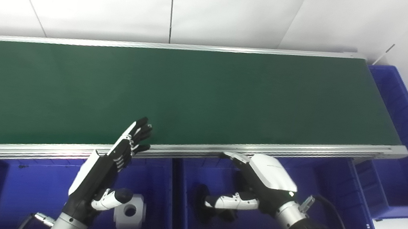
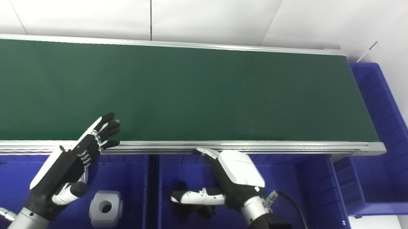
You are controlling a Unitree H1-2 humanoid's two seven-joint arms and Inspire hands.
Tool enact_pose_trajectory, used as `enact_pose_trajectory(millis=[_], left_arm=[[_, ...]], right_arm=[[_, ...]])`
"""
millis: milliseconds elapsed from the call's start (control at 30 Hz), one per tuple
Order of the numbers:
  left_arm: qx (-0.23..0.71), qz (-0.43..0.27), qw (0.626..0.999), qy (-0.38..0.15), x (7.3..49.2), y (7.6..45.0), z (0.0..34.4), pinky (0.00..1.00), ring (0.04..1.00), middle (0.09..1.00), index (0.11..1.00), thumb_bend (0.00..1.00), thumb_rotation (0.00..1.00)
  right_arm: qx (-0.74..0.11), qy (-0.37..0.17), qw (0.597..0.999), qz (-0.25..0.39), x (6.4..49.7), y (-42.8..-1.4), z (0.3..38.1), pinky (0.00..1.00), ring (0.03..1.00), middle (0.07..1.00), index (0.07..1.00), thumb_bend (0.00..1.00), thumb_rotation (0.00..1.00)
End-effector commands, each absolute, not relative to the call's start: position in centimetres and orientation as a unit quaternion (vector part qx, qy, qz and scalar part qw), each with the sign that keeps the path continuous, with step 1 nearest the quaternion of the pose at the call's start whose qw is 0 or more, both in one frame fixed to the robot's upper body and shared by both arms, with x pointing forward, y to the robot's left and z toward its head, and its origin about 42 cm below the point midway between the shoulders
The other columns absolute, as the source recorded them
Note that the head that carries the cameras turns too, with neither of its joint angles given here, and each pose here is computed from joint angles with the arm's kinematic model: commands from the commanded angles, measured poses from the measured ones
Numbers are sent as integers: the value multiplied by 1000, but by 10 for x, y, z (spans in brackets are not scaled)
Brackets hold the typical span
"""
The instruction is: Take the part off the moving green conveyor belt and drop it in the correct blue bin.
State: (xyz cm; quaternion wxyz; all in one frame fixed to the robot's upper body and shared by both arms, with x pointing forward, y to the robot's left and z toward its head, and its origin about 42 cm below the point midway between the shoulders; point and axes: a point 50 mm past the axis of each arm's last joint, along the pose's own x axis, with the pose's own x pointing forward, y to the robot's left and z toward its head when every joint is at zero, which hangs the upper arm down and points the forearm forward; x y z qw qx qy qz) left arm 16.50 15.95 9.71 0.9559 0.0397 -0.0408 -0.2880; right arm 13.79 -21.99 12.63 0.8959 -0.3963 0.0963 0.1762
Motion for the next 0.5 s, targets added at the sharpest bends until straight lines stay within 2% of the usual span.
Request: enact_pose_trajectory(millis=[0, 67, 167, 300, 467], left_arm=[[34, -303, 949, -81, 163, 149, 106, 897, 961, 955, 968, 892, 846], [35, -306, 948, -77, 160, 146, 102, 903, 963, 955, 965, 894, 844], [32, -307, 948, -73, 157, 142, 96, 906, 967, 956, 960, 896, 834], [37, -306, 948, -77, 153, 134, 85, 877, 951, 950, 951, 892, 831], [30, -309, 948, -75, 150, 126, 73, 853, 929, 944, 943, 905, 812]], right_arm=[[-59, -21, 993, 97, 125, -184, 149, 816, 879, 894, 905, 987, 983], [58, 2, 995, 77, 122, -164, 142, 834, 889, 902, 935, 997, 995], [105, 5, 992, 62, 119, -152, 125, 836, 897, 914, 960, 979, 1000], [90, 1, 993, 76, 111, -159, 91, 822, 875, 901, 961, 981, 1000], [65, -4, 994, 84, 108, -173, 67, 825, 858, 890, 953, 993, 997]])
